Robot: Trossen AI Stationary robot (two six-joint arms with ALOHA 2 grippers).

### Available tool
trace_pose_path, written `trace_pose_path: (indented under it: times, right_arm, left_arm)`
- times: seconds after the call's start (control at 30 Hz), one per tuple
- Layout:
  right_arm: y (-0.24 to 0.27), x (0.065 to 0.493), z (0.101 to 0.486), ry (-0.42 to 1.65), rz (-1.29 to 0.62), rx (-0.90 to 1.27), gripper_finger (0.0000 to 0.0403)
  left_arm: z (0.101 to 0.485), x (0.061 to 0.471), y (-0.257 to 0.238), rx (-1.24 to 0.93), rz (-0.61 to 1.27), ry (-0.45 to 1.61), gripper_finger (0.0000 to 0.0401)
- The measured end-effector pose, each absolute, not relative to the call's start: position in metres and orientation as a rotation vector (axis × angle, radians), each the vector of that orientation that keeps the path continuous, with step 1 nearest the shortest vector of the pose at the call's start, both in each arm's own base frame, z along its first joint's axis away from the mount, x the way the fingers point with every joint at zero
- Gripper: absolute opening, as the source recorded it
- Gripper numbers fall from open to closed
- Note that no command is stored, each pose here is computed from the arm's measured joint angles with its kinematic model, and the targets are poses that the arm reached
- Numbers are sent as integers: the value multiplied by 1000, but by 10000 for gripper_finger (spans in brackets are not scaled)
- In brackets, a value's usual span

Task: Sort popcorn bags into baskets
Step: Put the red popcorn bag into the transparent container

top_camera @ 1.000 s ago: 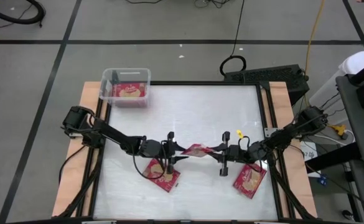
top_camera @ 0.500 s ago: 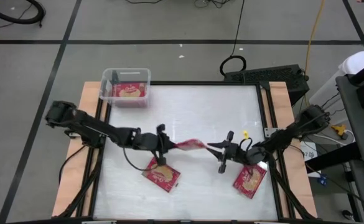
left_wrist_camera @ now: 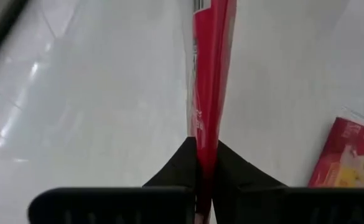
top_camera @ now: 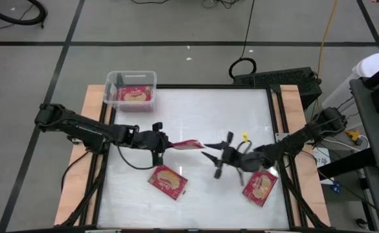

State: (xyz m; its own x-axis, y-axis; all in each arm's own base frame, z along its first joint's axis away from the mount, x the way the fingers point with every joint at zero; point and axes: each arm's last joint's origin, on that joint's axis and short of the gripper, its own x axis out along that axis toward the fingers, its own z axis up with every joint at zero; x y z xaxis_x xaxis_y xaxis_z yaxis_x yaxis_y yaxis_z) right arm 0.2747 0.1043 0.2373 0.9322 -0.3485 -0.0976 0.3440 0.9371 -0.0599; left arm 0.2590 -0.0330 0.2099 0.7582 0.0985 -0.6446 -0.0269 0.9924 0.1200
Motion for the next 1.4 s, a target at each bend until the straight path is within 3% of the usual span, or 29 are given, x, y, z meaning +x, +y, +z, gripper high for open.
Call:
trace_pose_path:
  times: [0.17, 0.37, 0.63, 0.9, 1.17, 1.4]
  right_arm:
    - [83, 316, 239, 146, -317, 32, 132]
    - [57, 339, 204, 269, -248, 117, 133]
    - [52, 343, 193, 314, -247, -3, 133]
    - [50, 337, 209, 299, -255, -95, 149]
    - [42, 338, 186, 440, -207, 3, 175]
    - [42, 340, 179, 465, -208, -3, 142]
  left_arm:
    - [194, 258, -29, 49, 101, 825, 30]
    - [190, 256, -30, 40, 107, 862, 23]
    - [191, 257, -30, 46, 103, 861, 33]
    - [191, 256, -30, 79, 85, 868, 23]
    - [192, 258, -29, 114, 77, 848, 34]
    - [192, 258, -28, 110, 83, 845, 31]
